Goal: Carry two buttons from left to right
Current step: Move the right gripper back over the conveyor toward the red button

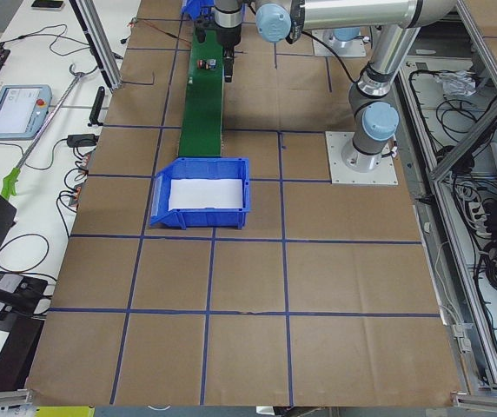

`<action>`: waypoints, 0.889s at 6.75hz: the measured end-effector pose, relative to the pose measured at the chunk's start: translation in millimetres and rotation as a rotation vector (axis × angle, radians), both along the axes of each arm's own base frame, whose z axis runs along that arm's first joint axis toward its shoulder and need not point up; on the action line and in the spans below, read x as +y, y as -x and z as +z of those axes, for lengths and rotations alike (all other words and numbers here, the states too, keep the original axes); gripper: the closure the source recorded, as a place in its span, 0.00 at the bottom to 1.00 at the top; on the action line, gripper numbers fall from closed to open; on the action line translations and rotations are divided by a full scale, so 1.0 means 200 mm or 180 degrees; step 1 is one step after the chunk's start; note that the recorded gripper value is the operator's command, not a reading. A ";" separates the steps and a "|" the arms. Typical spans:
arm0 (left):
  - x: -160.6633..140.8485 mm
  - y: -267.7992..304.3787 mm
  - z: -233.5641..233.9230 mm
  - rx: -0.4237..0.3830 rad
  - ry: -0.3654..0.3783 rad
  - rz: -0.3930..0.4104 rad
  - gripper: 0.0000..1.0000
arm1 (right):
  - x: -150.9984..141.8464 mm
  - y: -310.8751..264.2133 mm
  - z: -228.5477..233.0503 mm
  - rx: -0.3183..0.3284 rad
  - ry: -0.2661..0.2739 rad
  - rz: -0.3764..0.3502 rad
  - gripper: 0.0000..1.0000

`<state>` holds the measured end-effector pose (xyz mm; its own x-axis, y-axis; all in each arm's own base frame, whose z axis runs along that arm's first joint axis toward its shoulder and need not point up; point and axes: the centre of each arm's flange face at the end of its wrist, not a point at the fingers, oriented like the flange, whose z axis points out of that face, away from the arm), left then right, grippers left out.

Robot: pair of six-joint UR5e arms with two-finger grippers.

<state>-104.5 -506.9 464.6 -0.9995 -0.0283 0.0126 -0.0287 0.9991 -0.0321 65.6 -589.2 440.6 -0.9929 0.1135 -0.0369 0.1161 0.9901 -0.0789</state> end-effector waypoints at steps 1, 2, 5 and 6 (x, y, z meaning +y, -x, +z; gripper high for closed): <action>0.00 0.00 0.00 0.0002 0.0000 0.0004 0.00 | -0.01 -0.03 -0.02 -0.0011 -0.0016 0.0040 0.00; 0.00 0.00 0.00 0.0004 -0.0001 0.0009 0.00 | -0.01 -0.06 -0.03 -0.0009 -0.0030 0.0084 0.00; 0.01 0.00 -0.02 0.0008 -0.0032 0.0021 0.00 | -0.01 -0.20 -0.09 0.0021 -0.0077 0.0234 0.00; 0.01 0.00 -0.02 0.0003 -0.0033 0.0020 0.00 | -0.01 -0.24 -0.12 0.0025 -0.0095 0.0274 0.00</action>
<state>-104.6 -504.6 460.0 -0.9993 -0.0348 0.0131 -0.0351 0.9991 -0.0218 113.7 -590.9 417.5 -0.9992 0.0286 -0.0270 0.0300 0.9983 -0.0498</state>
